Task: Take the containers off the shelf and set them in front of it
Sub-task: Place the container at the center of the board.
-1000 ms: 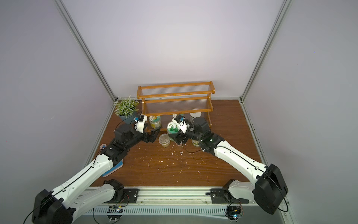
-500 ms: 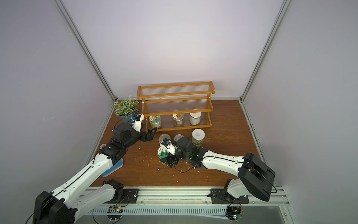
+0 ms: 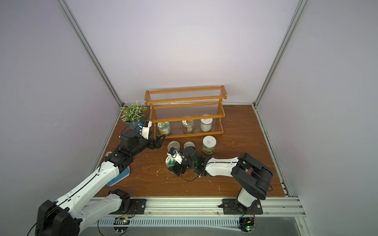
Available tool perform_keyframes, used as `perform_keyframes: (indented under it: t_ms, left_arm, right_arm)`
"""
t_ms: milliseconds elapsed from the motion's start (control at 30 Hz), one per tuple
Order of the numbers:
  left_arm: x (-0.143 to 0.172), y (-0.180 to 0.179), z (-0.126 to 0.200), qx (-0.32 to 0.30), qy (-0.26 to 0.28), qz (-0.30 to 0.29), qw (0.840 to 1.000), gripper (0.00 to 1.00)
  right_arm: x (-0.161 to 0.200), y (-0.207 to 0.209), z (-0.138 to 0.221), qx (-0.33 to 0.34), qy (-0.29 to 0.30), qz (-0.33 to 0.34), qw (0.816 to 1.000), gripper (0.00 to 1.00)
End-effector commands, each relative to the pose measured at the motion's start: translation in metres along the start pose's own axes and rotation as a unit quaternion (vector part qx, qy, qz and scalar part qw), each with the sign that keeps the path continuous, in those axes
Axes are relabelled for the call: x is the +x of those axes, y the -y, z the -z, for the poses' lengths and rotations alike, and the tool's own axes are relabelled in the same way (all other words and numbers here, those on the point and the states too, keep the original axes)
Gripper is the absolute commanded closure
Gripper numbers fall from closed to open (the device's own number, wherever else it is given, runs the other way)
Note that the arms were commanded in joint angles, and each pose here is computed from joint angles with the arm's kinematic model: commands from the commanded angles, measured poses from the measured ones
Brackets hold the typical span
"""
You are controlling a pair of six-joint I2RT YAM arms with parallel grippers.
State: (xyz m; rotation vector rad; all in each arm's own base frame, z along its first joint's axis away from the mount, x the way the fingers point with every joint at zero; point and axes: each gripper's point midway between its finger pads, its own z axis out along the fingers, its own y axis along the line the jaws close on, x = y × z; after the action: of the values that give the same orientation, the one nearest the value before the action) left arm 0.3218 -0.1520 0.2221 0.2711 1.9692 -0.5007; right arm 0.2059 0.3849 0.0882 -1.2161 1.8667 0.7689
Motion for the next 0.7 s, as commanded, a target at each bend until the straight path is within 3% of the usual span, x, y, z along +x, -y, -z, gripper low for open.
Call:
perform_keyframes:
  t_ms: [0,300,667]
  left_arm:
    - [-0.012,-0.004,0.002,-0.009,0.009,-0.003,1.0,0.01]
    - [-0.009,-0.004,-0.001,-0.007,0.004,-0.005,1.0,0.0]
    - [-0.009,-0.003,-0.002,-0.003,0.003,-0.005,1.0,0.0]
  right_arm:
    - [-0.039,0.0,0.0,-0.001,0.058,0.016,0.998,0.19]
    - [-0.022,-0.007,-0.001,-0.015,0.036,0.01,0.999,0.17]
    - [-0.025,-0.009,0.006,0.002,0.038,0.018,0.999,0.02]
